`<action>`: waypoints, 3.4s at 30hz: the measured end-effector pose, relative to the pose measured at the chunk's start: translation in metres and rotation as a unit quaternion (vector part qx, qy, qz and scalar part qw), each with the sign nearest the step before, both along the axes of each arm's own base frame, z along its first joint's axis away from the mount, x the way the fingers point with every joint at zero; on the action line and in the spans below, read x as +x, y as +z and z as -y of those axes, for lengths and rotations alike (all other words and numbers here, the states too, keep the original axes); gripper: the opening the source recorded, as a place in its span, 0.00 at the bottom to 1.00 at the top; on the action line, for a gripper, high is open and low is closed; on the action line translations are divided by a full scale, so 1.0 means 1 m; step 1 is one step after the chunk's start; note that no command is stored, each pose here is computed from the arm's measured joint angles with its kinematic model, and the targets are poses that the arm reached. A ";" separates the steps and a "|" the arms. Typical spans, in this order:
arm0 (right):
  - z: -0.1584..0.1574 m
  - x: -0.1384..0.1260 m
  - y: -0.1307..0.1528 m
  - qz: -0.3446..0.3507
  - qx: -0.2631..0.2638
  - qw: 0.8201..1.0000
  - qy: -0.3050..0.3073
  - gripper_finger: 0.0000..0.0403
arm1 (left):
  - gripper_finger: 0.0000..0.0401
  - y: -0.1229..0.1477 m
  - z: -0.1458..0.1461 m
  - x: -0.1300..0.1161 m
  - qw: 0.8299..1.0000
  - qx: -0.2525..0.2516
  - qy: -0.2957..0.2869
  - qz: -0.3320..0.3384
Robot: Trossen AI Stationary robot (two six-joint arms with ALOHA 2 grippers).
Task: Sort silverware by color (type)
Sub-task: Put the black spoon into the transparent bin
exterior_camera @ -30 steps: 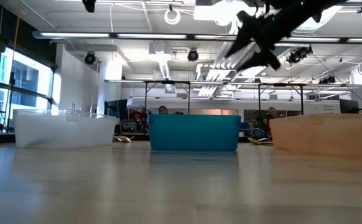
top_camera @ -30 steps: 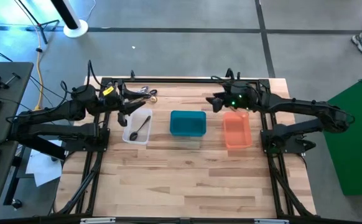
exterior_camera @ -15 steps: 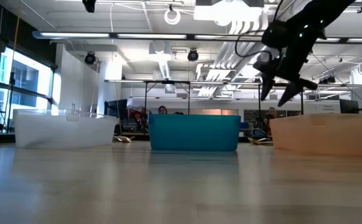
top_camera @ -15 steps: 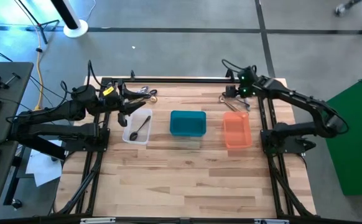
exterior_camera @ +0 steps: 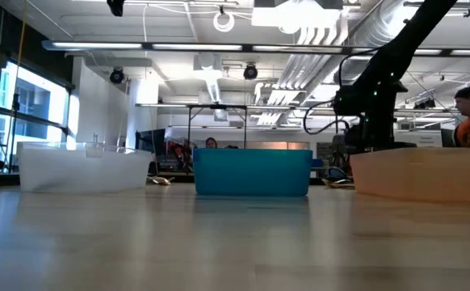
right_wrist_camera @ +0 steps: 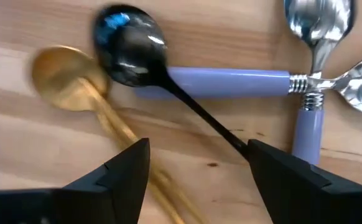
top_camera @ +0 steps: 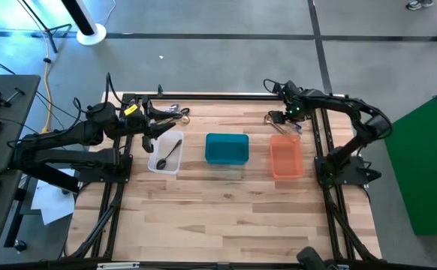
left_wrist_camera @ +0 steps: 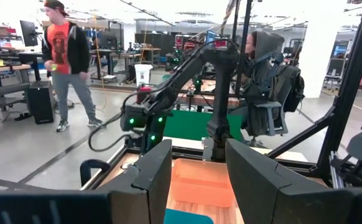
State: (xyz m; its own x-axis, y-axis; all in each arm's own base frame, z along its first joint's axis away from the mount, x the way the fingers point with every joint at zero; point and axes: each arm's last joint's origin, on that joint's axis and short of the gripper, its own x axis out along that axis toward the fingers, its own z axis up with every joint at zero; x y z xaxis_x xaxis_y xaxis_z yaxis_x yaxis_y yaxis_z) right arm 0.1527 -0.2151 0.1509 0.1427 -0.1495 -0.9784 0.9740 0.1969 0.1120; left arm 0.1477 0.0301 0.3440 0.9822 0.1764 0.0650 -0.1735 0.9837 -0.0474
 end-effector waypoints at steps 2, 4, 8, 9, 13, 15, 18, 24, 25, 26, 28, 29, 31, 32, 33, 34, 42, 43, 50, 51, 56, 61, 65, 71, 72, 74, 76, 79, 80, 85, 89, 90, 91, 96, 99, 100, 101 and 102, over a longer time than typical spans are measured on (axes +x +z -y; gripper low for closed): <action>0.003 0.002 0.001 -0.010 -0.007 1.000 -0.001 0.63 | 0.36 0.000 0.000 0.000 1.000 -0.001 0.000 0.000; 0.006 0.005 0.001 -0.018 -0.015 1.000 0.003 0.63 | 0.36 0.000 0.000 0.000 1.000 0.000 0.000 0.000; 0.011 0.008 0.001 -0.018 -0.020 1.000 -0.002 0.63 | 0.36 0.000 0.000 0.000 1.000 -0.001 0.000 0.000; 0.012 0.009 0.001 -0.017 -0.017 1.000 -0.002 0.63 | 0.36 0.000 0.000 0.000 1.000 -0.001 0.000 0.000; 0.012 0.011 0.004 0.007 -0.002 1.000 0.005 0.63 | 0.36 0.000 0.000 0.000 1.000 -0.019 -0.002 0.002; 0.011 0.011 0.004 0.008 0.003 1.000 0.008 0.63 | 0.36 -0.001 0.000 0.000 1.000 -0.022 -0.002 0.001; 0.008 0.011 0.003 0.019 0.025 0.999 0.019 0.63 | 0.36 -0.001 0.000 0.000 1.000 -0.022 -0.002 0.001; 0.009 0.011 0.009 0.030 0.020 0.998 0.045 0.63 | 0.36 -0.001 0.000 0.000 1.000 -0.022 -0.002 0.000; 0.012 0.010 0.013 0.029 0.012 0.999 0.041 0.63 | 0.36 -0.001 0.000 0.000 1.000 -0.022 -0.002 0.000; 0.014 0.010 0.018 0.021 0.003 0.999 0.033 0.63 | 0.36 -0.001 0.000 0.000 1.000 -0.022 -0.002 0.001; 0.019 0.007 0.028 -0.003 -0.014 1.000 0.009 0.63 | 0.36 -0.001 0.000 0.000 1.000 -0.022 -0.002 0.000; 0.022 0.006 0.032 -0.018 -0.022 1.000 0.004 0.63 | 0.36 -0.001 0.000 0.000 1.000 -0.022 -0.002 0.000; 0.028 0.005 0.034 -0.039 -0.027 0.999 0.007 0.63 | 0.36 -0.001 0.000 0.000 1.000 -0.022 -0.002 0.000; 0.031 0.004 0.033 -0.042 -0.021 0.999 0.005 0.63 | 0.36 -0.001 0.000 0.000 1.000 -0.022 -0.002 0.000; 0.034 0.004 0.030 -0.044 -0.012 0.999 0.002 0.63 | 0.36 -0.001 0.000 0.000 1.000 -0.022 -0.002 0.000; 0.037 0.004 0.026 -0.043 -0.001 0.999 0.002 0.63 | 0.36 -0.001 0.000 0.000 1.000 -0.022 -0.002 0.001; 0.040 0.010 0.005 -0.036 0.062 0.997 0.036 0.63 | 0.36 -0.001 0.000 0.000 1.000 -0.022 -0.002 0.001; 0.040 0.010 0.005 -0.043 0.058 0.997 0.035 0.63 | 0.36 -0.001 0.000 0.000 1.000 -0.022 -0.002 0.001; 0.042 0.008 0.003 -0.078 0.039 0.996 0.033 0.63 | 0.36 -0.001 0.000 0.000 1.000 -0.027 -0.002 0.001; 0.042 0.008 0.003 -0.079 0.040 0.995 0.039 0.63 | 0.36 -0.001 0.000 0.000 1.000 -0.028 -0.002 0.001; 0.040 0.008 0.002 -0.073 0.051 0.995 0.042 0.63 | 0.36 -0.001 0.000 0.000 1.000 -0.028 -0.002 0.001; 0.037 0.013 -0.004 -0.075 0.063 0.994 0.051 0.63 | 0.36 -0.001 0.000 0.000 1.000 -0.027 -0.002 0.001; 0.037 0.017 -0.012 -0.089 0.077 0.991 0.057 0.63 | 0.36 -0.001 0.000 0.000 1.000 -0.027 -0.002 0.001; 0.036 0.020 -0.014 -0.097 0.074 0.991 0.051 0.59 | 0.36 -0.001 0.000 0.000 1.000 -0.028 -0.002 0.001; 0.036 0.020 -0.014 -0.095 0.075 0.991 0.051 0.56 | 0.36 -0.001 0.000 0.000 1.000 -0.027 -0.002 0.001; 0.036 0.020 -0.014 -0.096 0.076 0.991 0.053 0.49 | 0.36 -0.001 0.000 0.000 1.000 -0.027 -0.002 0.001; 0.034 0.021 -0.015 -0.096 0.080 0.991 0.056 0.38 | 0.36 -0.001 0.000 0.000 1.000 -0.027 -0.002 0.001; 0.032 0.024 -0.015 -0.090 0.085 0.990 0.063 0.21 | 0.36 -0.001 0.000 0.000 1.000 -0.027 -0.002 0.001; 0.032 0.025 -0.015 -0.086 0.085 0.990 0.068 0.15 | 0.36 -0.001 0.000 0.000 1.000 -0.027 -0.002 0.001; 0.030 0.027 -0.015 -0.082 0.088 0.989 0.082 0.04 | 0.36 -0.001 0.000 0.000 1.000 -0.027 -0.002 0.001; 0.030 0.027 -0.016 -0.085 0.087 0.989 0.080 0.03 | 0.36 -0.001 0.000 0.000 1.000 -0.027 -0.002 0.001; 0.030 0.027 -0.016 -0.085 0.087 0.989 0.082 0.02 | 0.36 -0.001 0.000 0.000 1.000 -0.027 -0.002 0.001; 0.030 0.027 -0.016 -0.086 0.087 0.989 0.083 0.01 | 0.36 -0.001 0.000 0.000 1.000 -0.027 -0.002 0.001; 0.028 0.027 -0.010 -0.083 0.074 0.990 0.089 0.01 | 0.36 -0.001 0.000 0.000 1.000 -0.027 -0.002 0.001; 0.026 0.024 -0.003 -0.092 0.068 0.990 0.087 0.01 | 0.36 -0.001 0.000 0.000 1.000 -0.027 -0.002 0.001; 0.026 0.023 0.000 -0.087 0.061 0.990 0.088 0.01 | 0.36 -0.001 0.000 0.000 1.000 -0.027 -0.002 0.001; 0.026 0.023 0.004 -0.084 0.055 0.991 0.090 0.01 | 0.36 -0.001 0.000 0.000 1.000 -0.027 -0.002 0.001; 0.025 0.023 0.008 -0.081 0.052 0.991 0.092 0.01 | 0.36 -0.001 0.000 0.000 1.000 -0.027 -0.002 0.001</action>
